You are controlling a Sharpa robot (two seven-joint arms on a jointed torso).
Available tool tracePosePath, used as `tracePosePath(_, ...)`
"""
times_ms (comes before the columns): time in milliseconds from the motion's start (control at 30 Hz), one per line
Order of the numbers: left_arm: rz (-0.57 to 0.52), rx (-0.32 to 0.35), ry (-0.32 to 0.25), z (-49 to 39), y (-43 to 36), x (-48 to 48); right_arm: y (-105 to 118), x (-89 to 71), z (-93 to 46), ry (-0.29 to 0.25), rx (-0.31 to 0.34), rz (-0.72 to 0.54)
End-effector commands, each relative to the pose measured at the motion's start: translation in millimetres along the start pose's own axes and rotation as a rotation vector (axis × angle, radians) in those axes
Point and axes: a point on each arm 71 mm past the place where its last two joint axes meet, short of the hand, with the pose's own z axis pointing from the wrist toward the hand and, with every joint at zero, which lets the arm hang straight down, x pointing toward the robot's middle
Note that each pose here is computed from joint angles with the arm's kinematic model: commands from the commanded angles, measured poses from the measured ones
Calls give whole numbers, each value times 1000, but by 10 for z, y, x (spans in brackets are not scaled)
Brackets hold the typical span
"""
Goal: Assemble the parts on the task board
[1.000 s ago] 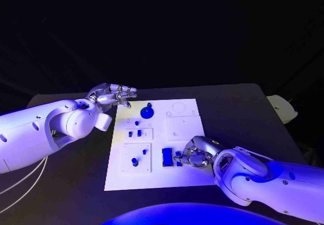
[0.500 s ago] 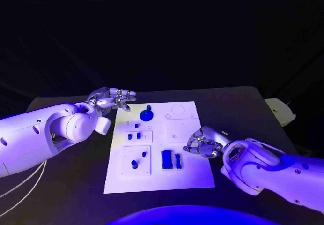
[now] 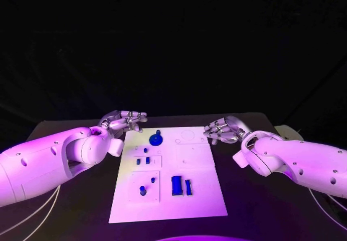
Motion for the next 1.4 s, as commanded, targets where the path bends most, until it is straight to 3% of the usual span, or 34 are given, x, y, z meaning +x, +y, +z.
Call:
tracePosePath(33, -97, 43, -49, 81, 10, -54, -17, -65, 149, -23, -47, 282)
tracePosePath(167, -142, 62, -94, 196, 46, -103, -57, -101, 346, -53, -51, 364)
tracePosePath(333, -164, 109, -114, 291, 56, -94, -59, -96, 510, -52, -69, 410)
tracePosePath(533, -165, 154, -136, 331, 45, -61, -35, -74, 592, -40, -86, 429)
tracePosePath(567, -136, 85, -108, 326, 87, -58, -72, -86, 578, -76, -38, 359)
tracePosePath(700, -131, 88, -115, 315, 92, -40, -54, -68, 562, -85, -43, 369)
tracePosePath(967, -78, 123, -169, 199, 118, 121, 113, 82, 399, -160, -78, 449)
tracePosePath(1167, -2, 184, -240, 4, 124, 346, 320, 230, 167, -247, -99, 529)
tracePosePath(1400, 57, 241, -292, -173, 104, 520, 438, 299, 22, -292, -102, 566)
